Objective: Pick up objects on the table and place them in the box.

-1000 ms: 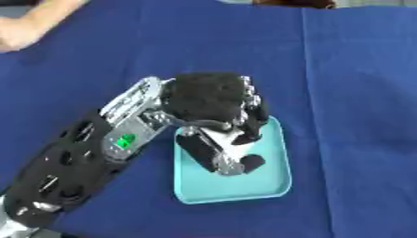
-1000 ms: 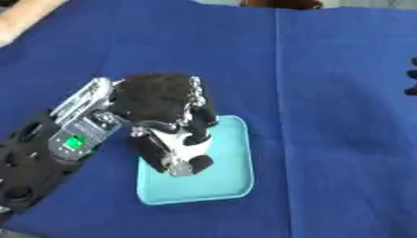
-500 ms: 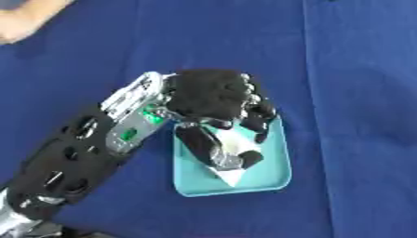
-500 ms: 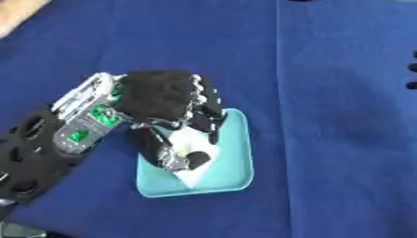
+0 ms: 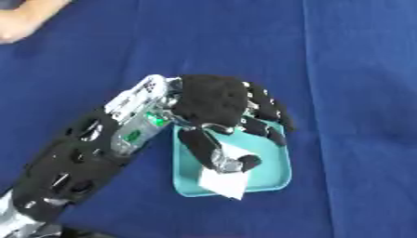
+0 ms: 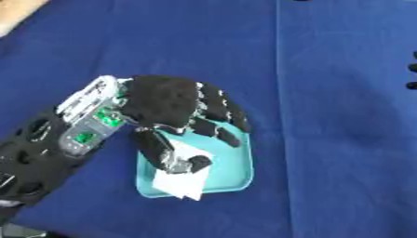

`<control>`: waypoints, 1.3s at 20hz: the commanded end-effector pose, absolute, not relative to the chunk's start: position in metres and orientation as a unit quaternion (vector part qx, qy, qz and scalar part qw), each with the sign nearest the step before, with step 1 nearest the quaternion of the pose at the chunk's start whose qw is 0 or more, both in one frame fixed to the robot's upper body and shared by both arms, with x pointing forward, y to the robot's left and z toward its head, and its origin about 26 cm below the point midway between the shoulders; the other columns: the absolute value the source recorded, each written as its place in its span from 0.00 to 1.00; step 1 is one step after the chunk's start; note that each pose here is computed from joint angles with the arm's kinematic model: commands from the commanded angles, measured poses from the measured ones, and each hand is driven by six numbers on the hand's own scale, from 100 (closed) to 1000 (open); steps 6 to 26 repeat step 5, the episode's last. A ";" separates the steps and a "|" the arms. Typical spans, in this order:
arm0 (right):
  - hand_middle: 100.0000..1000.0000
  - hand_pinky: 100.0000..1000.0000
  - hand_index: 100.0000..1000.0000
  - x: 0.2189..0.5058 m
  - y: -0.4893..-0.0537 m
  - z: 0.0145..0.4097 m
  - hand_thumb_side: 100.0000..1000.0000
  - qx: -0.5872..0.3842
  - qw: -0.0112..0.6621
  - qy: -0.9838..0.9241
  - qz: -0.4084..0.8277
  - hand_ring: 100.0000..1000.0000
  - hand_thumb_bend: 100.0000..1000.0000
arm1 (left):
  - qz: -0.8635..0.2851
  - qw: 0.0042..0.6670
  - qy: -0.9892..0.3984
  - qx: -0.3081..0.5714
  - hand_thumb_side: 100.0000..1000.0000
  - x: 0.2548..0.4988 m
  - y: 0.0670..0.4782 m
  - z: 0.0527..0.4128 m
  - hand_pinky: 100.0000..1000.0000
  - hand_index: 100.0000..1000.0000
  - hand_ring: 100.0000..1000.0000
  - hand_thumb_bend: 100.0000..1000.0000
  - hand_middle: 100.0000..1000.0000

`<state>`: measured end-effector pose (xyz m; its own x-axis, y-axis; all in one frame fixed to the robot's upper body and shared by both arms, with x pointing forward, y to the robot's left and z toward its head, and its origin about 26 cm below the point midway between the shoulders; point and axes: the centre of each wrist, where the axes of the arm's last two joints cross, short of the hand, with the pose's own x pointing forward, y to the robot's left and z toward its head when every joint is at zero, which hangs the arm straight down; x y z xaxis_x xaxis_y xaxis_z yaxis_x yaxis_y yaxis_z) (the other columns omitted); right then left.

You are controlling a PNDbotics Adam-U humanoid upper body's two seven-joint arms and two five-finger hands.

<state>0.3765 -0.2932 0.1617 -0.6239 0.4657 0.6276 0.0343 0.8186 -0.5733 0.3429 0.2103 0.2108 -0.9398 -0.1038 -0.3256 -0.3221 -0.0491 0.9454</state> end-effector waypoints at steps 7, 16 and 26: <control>0.84 0.67 0.90 0.375 -0.297 0.175 0.77 -0.155 0.390 -0.868 0.266 0.81 0.00 | 0.710 0.071 0.680 -0.168 1.00 0.343 0.217 0.215 0.68 0.83 0.78 0.00 0.83; 0.84 0.67 0.90 0.375 -0.297 0.175 0.77 -0.155 0.390 -0.868 0.266 0.81 0.00 | 0.710 0.071 0.680 -0.168 1.00 0.343 0.217 0.215 0.68 0.83 0.78 0.00 0.83; 0.84 0.67 0.90 0.375 -0.297 0.175 0.77 -0.155 0.390 -0.868 0.266 0.81 0.00 | 0.710 0.071 0.680 -0.168 1.00 0.343 0.217 0.215 0.68 0.83 0.78 0.00 0.83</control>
